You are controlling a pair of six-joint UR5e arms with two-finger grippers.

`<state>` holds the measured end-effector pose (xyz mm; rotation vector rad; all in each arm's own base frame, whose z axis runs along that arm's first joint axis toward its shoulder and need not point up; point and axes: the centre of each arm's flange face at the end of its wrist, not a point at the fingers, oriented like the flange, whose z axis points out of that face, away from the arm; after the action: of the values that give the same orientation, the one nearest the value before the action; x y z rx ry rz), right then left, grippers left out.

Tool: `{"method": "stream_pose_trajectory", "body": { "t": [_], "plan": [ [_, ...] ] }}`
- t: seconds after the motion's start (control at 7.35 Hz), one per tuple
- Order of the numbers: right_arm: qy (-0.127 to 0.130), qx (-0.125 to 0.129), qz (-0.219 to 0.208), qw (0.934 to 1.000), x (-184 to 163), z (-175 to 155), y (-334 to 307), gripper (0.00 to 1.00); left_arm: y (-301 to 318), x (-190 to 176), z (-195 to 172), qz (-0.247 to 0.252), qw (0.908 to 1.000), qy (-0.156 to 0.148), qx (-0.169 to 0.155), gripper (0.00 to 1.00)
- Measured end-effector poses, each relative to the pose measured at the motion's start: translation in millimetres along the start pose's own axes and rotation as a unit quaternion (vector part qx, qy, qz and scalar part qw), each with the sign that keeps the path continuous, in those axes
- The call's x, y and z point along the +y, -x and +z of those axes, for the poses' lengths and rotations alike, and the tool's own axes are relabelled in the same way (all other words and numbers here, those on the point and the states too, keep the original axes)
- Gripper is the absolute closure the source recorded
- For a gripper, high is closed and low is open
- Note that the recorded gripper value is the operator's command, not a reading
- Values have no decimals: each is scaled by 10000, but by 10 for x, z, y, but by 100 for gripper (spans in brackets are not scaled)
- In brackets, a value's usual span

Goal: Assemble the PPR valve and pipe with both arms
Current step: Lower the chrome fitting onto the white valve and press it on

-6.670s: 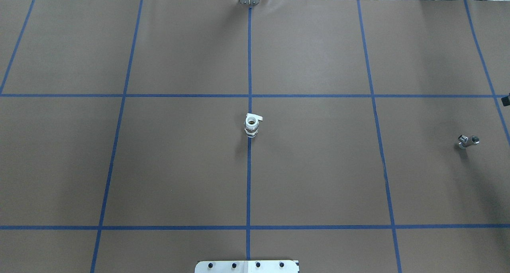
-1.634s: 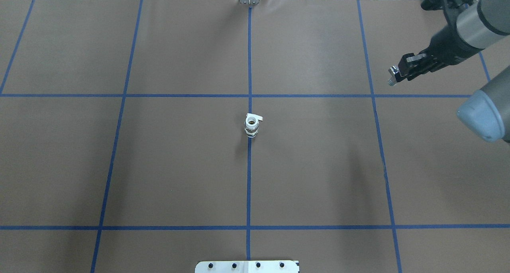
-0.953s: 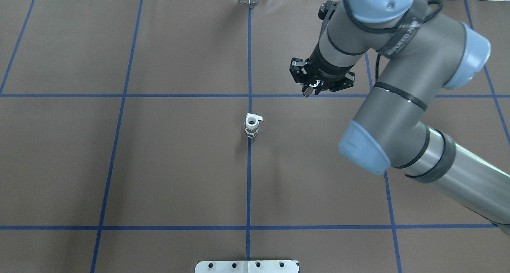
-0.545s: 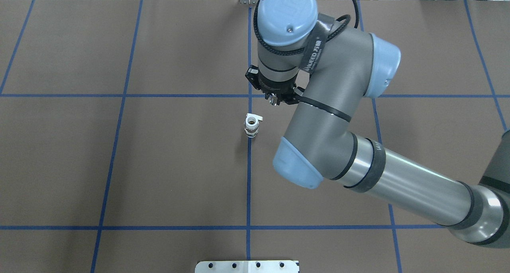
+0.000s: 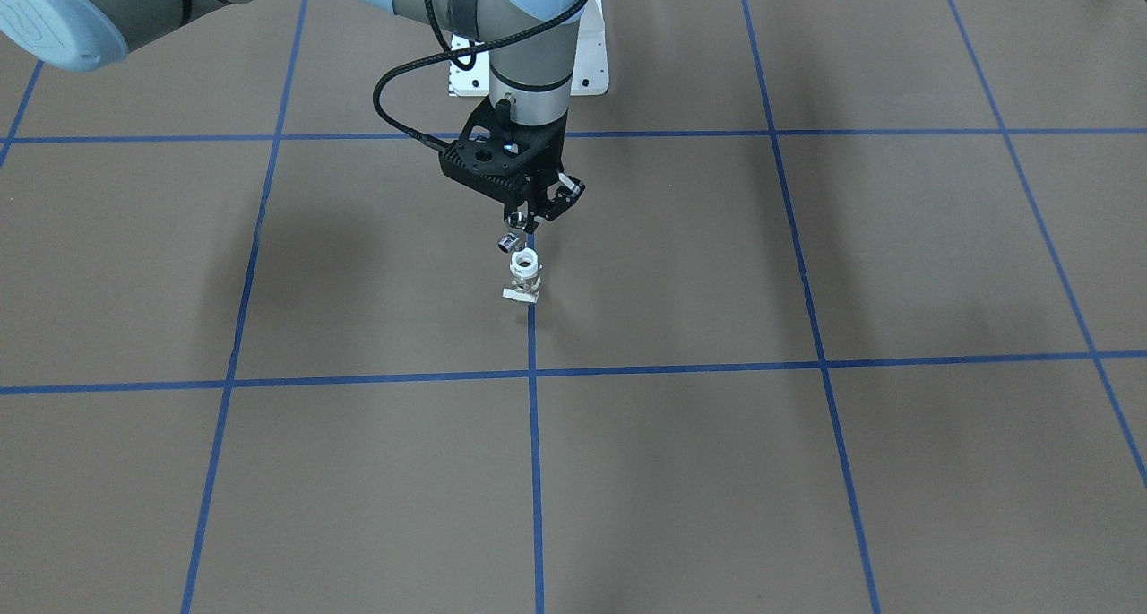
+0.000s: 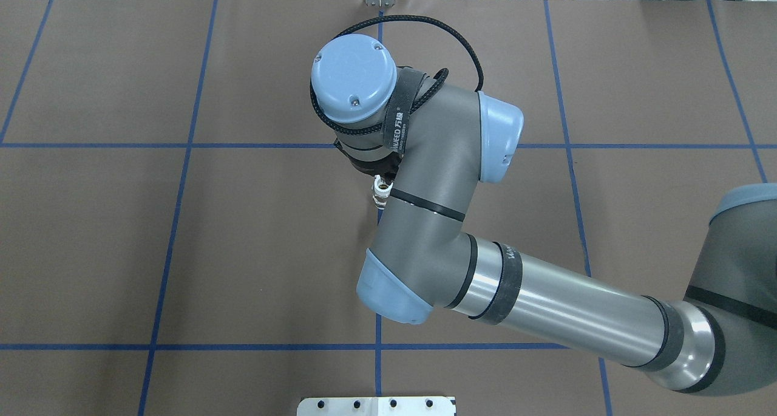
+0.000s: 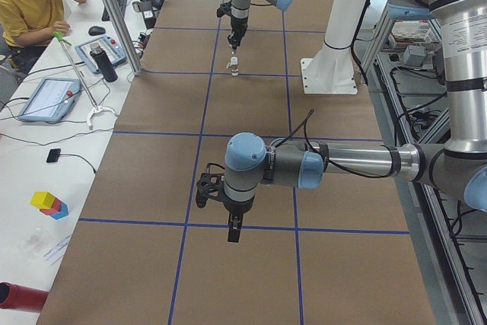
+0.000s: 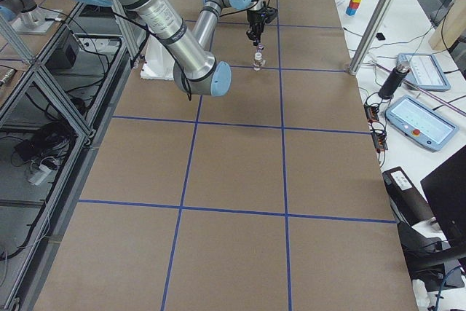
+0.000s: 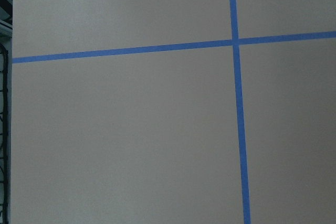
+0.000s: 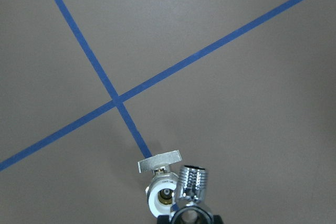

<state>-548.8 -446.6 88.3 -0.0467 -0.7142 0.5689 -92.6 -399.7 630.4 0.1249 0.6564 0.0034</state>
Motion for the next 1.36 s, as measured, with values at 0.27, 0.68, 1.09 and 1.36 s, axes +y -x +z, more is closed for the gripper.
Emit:
{"method": "stream_pose_trajectory", "body": {
  "t": [0.27, 0.68, 1.09, 1.36],
  "plan": [
    [-206, -133, -60, 9997, 8, 151, 119, 100, -1, 0, 2, 0, 10000, 4, 0, 0],
    [-263, -167, -118, 9994, -9, 222, 158, 100, -3, 0, 6, 3, 10000, 8, 1, 0],
    [-242, -45, -103, 9996, -8, 205, 93, 100, 0, 0, 9, 2, 10000, 10, 1, 0],
    [-244, 22, -94, 9997, -5, 169, 65, 100, 1, 1, 11, -1, 10000, 13, 1, 0]
  ]
}}
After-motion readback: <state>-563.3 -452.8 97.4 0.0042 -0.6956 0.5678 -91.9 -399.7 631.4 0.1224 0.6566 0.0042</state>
